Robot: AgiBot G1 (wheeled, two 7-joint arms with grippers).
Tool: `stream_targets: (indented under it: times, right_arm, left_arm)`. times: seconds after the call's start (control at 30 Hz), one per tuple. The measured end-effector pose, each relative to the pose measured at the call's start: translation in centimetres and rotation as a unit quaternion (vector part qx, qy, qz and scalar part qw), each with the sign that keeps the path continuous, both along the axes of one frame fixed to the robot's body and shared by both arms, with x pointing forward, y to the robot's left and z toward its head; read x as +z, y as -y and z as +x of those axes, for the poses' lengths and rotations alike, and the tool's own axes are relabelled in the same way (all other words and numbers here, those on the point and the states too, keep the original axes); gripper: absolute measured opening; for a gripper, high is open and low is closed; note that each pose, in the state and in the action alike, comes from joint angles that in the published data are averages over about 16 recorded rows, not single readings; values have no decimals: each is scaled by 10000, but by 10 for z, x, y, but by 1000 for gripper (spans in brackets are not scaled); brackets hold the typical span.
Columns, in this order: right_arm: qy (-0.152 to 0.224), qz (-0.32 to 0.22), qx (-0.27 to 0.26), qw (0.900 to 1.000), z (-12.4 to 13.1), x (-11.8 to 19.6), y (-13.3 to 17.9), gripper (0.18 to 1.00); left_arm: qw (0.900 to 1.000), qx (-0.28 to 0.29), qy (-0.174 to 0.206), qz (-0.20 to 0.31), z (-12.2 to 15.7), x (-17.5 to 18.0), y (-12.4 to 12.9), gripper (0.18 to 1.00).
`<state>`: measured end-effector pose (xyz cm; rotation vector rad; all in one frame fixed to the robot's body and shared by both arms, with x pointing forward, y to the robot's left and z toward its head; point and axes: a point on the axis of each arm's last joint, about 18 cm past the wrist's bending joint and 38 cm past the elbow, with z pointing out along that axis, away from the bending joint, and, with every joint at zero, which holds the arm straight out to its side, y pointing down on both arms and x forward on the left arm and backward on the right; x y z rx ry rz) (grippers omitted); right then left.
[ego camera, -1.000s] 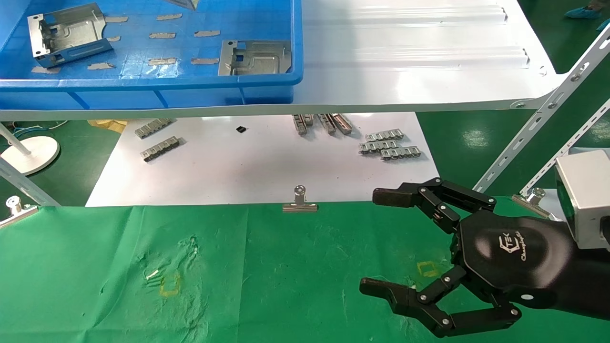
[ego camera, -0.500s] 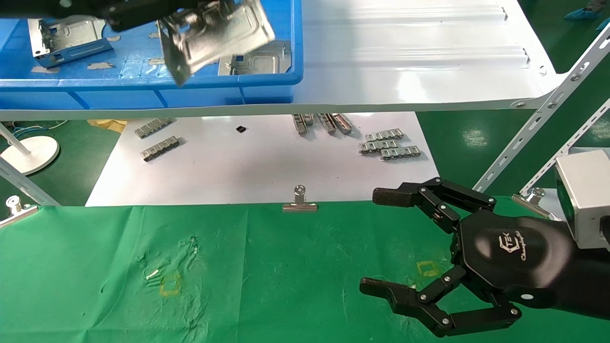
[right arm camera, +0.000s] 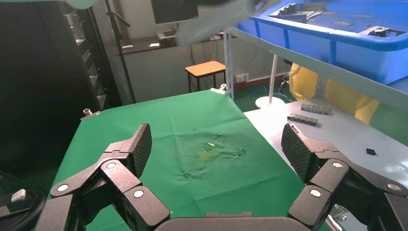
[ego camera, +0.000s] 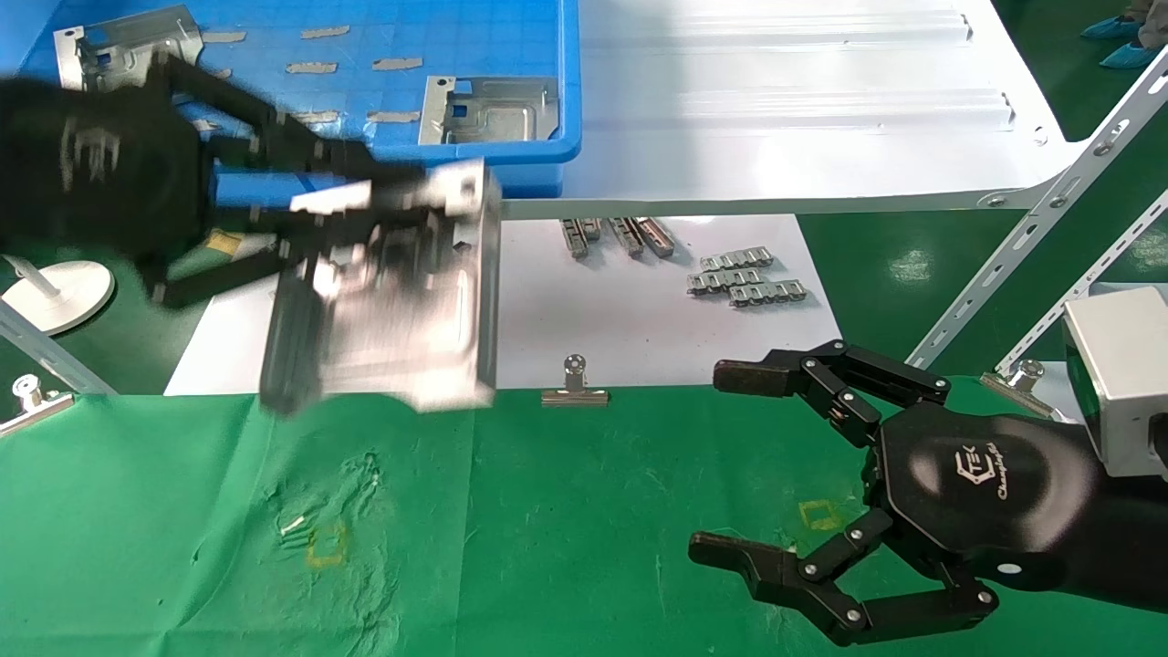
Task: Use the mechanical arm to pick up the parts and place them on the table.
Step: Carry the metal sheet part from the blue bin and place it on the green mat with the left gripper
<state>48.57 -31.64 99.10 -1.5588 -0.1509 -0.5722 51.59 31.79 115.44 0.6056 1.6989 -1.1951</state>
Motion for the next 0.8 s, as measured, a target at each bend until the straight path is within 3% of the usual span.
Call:
stream_targets:
  times: [0.23, 0.47, 0.8]
  right_arm:
    - [0, 0, 0, 10000, 0, 0, 0, 1000]
    - [0, 0, 0, 10000, 0, 0, 0, 1000]
    - [0, 0, 0, 10000, 0, 0, 0, 1000]
  left_arm:
    - [9967, -67, 403, 701, 0, -48, -9, 266]
    - [9894, 140, 684, 1275, 27, -93, -24, 266]
    - [9814, 820, 478, 1669, 77, -153, -50, 263]
